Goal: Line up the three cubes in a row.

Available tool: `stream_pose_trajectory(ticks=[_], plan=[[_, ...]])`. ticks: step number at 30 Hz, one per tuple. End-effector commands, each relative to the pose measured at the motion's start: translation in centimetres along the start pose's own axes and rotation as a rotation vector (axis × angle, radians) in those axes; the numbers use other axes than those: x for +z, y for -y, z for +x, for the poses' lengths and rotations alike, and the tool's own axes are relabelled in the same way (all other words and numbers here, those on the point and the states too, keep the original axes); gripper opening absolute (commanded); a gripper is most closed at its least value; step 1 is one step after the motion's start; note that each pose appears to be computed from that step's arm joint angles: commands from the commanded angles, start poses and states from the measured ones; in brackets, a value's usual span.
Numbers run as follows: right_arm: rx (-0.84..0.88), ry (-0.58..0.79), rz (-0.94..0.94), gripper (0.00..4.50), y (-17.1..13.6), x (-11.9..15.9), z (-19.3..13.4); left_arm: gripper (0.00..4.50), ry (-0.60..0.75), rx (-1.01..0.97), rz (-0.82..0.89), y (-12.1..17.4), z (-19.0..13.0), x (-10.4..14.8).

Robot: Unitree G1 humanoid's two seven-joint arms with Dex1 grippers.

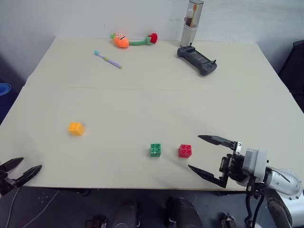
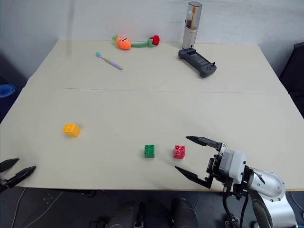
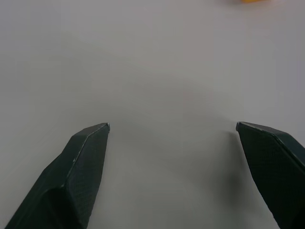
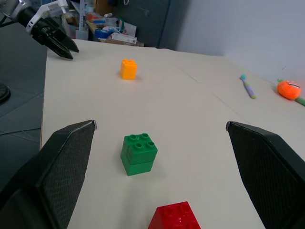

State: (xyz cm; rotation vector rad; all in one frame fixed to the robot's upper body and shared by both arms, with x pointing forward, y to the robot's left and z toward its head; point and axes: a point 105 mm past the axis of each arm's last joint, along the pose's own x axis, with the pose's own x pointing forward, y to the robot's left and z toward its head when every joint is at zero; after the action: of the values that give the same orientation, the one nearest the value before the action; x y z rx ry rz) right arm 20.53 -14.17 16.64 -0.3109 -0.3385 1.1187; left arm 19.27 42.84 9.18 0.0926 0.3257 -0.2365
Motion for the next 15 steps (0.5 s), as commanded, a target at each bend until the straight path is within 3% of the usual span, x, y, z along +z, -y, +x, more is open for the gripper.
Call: stream_pose_trajectory(ticks=[1,7,11,15], plan=[[-0.008,0.011,-0.024,4.5,0.1,0.3,-0.1,4.48,0.077,-0.079,0.048,1.0,1.8,2.4],[-0.02,0.003,-0.028,4.5,0.1,0.2,-0.4,4.48,0.229,-0.252,0.094,6.5,5.8,6.3],[-0.03,-0.004,-0.017,4.5,-0.2,-0.1,-0.6,4.48,0.332,-0.17,0.096,8.8,7.8,8.0],[-0.032,-0.004,-0.01,4.5,-0.5,-0.3,-0.5,4.48,0.324,-0.093,0.048,9.8,9.5,7.5]])
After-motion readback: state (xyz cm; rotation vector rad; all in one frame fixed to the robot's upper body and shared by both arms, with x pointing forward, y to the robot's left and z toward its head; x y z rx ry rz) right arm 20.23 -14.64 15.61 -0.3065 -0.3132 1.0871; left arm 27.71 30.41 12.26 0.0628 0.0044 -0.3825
